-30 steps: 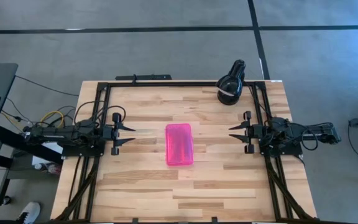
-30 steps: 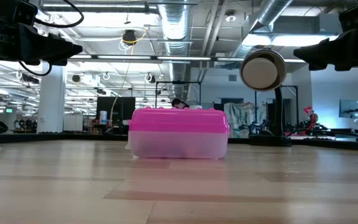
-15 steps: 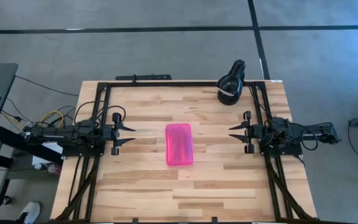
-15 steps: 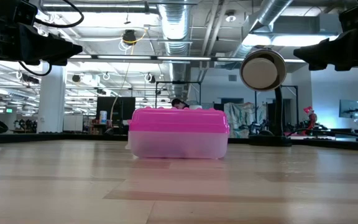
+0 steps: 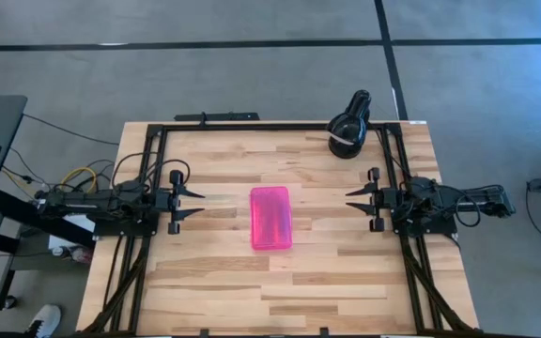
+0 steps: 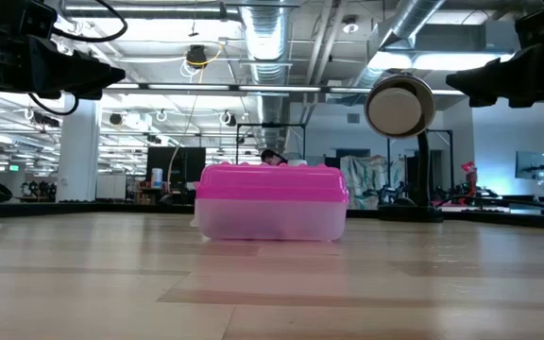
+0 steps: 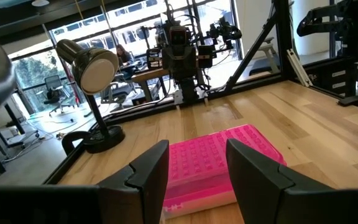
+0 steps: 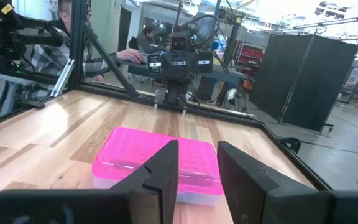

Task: Pick & place school supplies into a supply box
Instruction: Return to Home Position

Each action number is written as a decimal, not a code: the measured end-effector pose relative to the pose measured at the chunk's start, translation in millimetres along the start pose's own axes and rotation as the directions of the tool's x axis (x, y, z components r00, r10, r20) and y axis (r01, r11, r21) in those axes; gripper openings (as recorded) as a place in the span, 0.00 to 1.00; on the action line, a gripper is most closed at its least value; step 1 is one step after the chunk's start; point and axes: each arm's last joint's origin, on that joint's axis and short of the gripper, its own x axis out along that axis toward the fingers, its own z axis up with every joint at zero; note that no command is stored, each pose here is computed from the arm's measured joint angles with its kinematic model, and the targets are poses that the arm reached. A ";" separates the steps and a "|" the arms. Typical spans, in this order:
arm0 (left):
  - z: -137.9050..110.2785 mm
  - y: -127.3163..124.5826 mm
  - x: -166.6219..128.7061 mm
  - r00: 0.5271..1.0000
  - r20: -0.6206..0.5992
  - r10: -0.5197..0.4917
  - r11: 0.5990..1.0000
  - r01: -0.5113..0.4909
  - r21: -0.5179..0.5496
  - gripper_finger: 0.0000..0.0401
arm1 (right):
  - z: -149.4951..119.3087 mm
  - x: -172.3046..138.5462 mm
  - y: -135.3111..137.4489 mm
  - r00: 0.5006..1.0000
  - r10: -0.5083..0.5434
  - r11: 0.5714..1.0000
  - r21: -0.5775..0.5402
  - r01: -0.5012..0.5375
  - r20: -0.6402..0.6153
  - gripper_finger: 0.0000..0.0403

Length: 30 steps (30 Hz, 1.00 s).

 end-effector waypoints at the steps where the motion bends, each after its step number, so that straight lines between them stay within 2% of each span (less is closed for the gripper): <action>1: -0.1 0.0 0.0 1.000 0.000 0.000 1.000 0.000 0.002 0.39 | 0.0 0.0 0.0 1.000 0.000 1.000 0.000 0.000 0.000 0.27; 30: 0.0 0.0 0.0 1.000 0.000 0.000 1.000 0.000 -0.011 0.39 | 0.0 0.0 0.0 1.000 0.000 1.000 0.000 0.000 0.000 0.27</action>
